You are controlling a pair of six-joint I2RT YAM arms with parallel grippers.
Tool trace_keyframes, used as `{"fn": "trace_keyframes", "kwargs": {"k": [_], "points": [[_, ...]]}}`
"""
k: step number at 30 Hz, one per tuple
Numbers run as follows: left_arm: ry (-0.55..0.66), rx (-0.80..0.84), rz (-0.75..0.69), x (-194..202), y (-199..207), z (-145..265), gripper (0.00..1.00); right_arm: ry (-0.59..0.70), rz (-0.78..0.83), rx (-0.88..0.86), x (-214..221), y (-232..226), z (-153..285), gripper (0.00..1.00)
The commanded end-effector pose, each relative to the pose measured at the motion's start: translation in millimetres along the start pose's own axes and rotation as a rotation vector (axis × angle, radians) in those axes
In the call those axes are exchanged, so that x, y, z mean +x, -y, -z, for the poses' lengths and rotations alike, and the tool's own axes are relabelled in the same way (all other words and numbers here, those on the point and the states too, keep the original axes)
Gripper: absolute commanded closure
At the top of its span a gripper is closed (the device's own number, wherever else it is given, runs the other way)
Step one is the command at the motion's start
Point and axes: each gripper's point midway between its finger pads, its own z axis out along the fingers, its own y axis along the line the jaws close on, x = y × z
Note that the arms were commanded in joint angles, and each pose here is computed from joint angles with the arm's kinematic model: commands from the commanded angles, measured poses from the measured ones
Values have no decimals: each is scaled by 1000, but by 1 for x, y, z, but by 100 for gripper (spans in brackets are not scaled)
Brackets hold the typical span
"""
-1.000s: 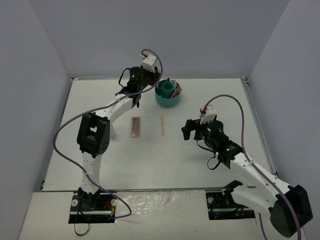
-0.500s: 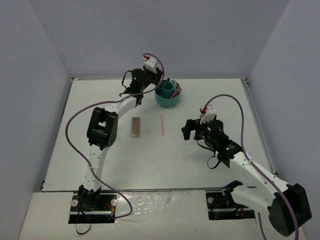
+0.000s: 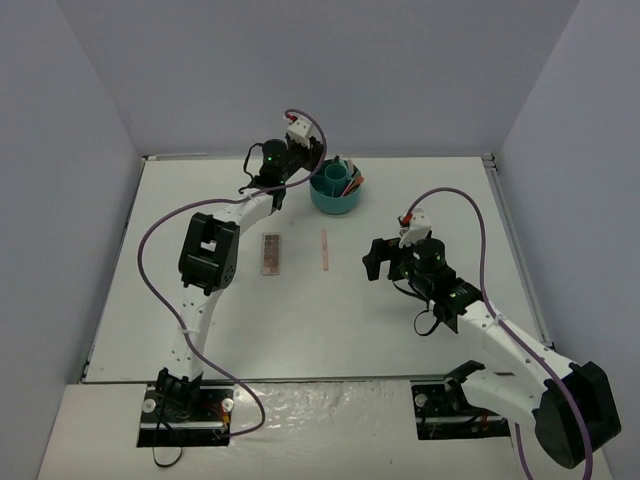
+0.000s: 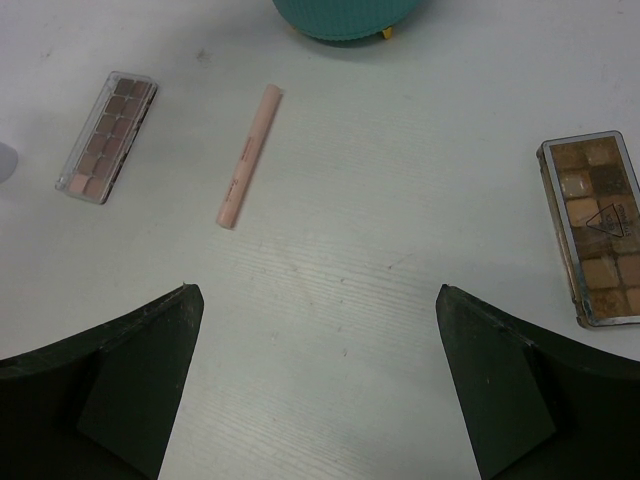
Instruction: Organize the makeup
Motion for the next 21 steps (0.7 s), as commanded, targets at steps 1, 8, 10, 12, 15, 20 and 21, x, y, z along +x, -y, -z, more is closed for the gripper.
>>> {"fn": "trace_keyframes", "kwargs": {"k": [1,8,10,12,15,20,21], "points": [[206,57,-46,-85,13,-3,100,78,-2,-26,-22,-6,-3,0],[170,61,-30,-67,12,-9,93,77,-2,-27,-21,-5,-2,0],[163,60,-27,-64,12,-10,90,78,-2,-28,-22,-6,-2,0],[155,60,-24,-63,12,-9,87,77,-4,-30,-21,-6,-2,0],[145,61,-22,-64,13,-8,79,78,-4,-32,-22,-6,-2,0],[137,63,-22,-70,16,-2,63,78,-5,-39,-21,-8,-2,0],[137,63,-23,-72,17,-1,60,79,-5,-40,-22,-8,-2,0]]}}
